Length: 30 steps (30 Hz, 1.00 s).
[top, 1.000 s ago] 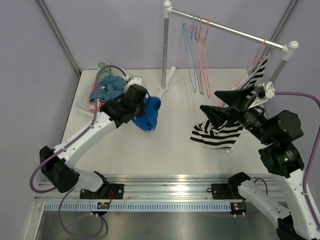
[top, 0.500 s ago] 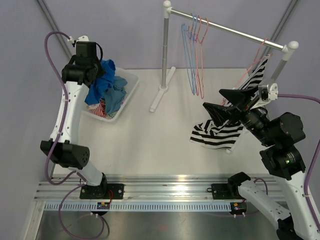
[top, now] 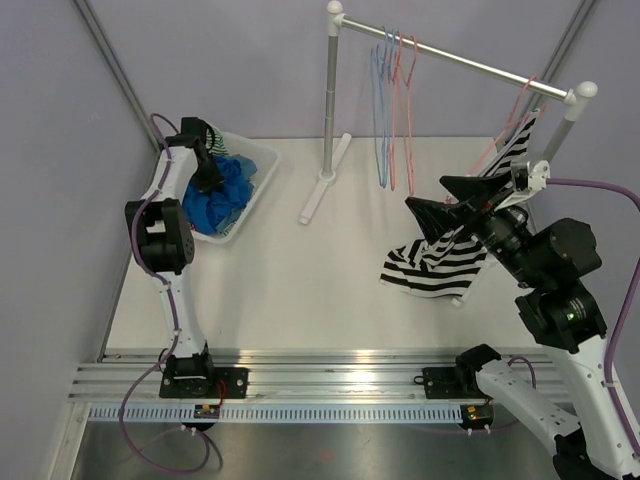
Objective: Remove the tank top from the hanger
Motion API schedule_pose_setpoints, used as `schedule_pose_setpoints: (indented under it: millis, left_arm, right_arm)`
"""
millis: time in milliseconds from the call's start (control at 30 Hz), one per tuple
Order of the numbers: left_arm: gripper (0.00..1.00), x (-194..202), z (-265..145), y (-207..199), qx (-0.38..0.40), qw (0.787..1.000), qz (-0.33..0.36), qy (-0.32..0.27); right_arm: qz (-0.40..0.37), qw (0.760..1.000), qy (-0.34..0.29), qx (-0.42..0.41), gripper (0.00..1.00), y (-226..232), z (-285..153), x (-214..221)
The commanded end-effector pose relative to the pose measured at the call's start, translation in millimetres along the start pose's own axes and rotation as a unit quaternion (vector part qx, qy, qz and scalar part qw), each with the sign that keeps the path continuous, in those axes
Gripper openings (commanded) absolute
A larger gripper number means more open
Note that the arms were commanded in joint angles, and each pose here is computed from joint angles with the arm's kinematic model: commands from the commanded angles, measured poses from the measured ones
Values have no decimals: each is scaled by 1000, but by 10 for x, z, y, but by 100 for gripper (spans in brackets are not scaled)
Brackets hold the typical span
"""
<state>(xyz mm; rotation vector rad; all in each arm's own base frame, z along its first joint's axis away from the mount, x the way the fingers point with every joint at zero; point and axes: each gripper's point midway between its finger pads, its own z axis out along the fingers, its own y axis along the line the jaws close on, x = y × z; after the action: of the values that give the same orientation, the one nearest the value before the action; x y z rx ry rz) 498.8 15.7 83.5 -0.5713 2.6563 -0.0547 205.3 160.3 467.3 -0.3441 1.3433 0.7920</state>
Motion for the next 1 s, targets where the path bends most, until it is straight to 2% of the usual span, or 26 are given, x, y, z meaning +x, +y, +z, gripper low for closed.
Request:
schedule_pose_setpoints:
  millis: [0, 100, 133, 233, 267, 333, 367, 400, 533, 633, 667, 700, 733, 767, 833, 867, 900, 967]
  left_arm:
    - [11, 80, -31, -155, 30, 999, 13, 7]
    - [25, -55, -315, -211, 44, 998, 11, -31]
    - [35, -144, -517, -245, 55, 997, 11, -54]
    - [55, -249, -850, -352, 94, 992, 14, -88]
    - [70, -322, -1135, -396, 114, 987, 14, -117]
    - [83, -355, -1365, -457, 139, 980, 12, -139]
    - [95, -371, -1583, -501, 160, 975, 12, -155]
    - [99, -383, -1711, -521, 169, 972, 10, -165]
    - [99, -375, -2322, -554, 203, 956, 10, -211]
    - [99, -296, -2851, -497, 217, 942, 12, -256]
    - [99, -228, -2924, -491, 221, 940, 14, -258]
    - [99, -156, -3011, -466, 223, 939, 20, -261]
    - [99, -31, -3325, -432, 235, 927, 26, -290]
    - [99, 150, -3178, -376, 229, 934, 27, -273]
    - [99, 400, -3463, -274, 244, 915, 35, -319]
    - [99, 516, -3476, -244, 250, 911, 36, -326]
    - [99, 674, -3239, -195, 247, 917, 35, -311]
    - [99, 929, -3309, -217, 282, 904, 55, -317]
  right_arm:
    - [12, 996, -1, 92, 100, -316, 38, -46]
    - [28, 983, -17, 179, 99, -585, -35, -139]
    - [32, 980, -25, 192, 100, -616, -63, -193]
    - [41, 969, -35, 242, 100, -764, -106, -278]
    - [39, 962, -37, 268, 100, -851, -129, -297]
    - [35, 954, -34, 297, 99, -930, -173, -340]
    - [30, 944, -29, 328, 100, -1052, -171, -314]
    - [22, 940, -25, 341, 99, -1097, -179, -321]
    - [16, 932, -11, 362, 99, -1185, -117, -323]
    - [3, 904, -26, 426, 99, -1399, -205, -356]
    - [-5, 887, -17, 462, 99, -1521, -235, -321]
    - [-7, 879, -11, 476, 99, -1566, -246, -303]
    - [-8, 875, -3, 485, 100, -1583, -259, -300]
    - [-9, 869, 5, 495, 100, -1636, -227, -250]
    - [-9, 864, 9, 504, 99, -1667, -209, -236]
    - [-17, 854, 12, 519, 99, -1730, -202, -211]
    - [-28, 853, 17, 522, 100, -1748, -202, -206]
    - [-34, 843, 10, 537, 99, -1817, -181, -203]
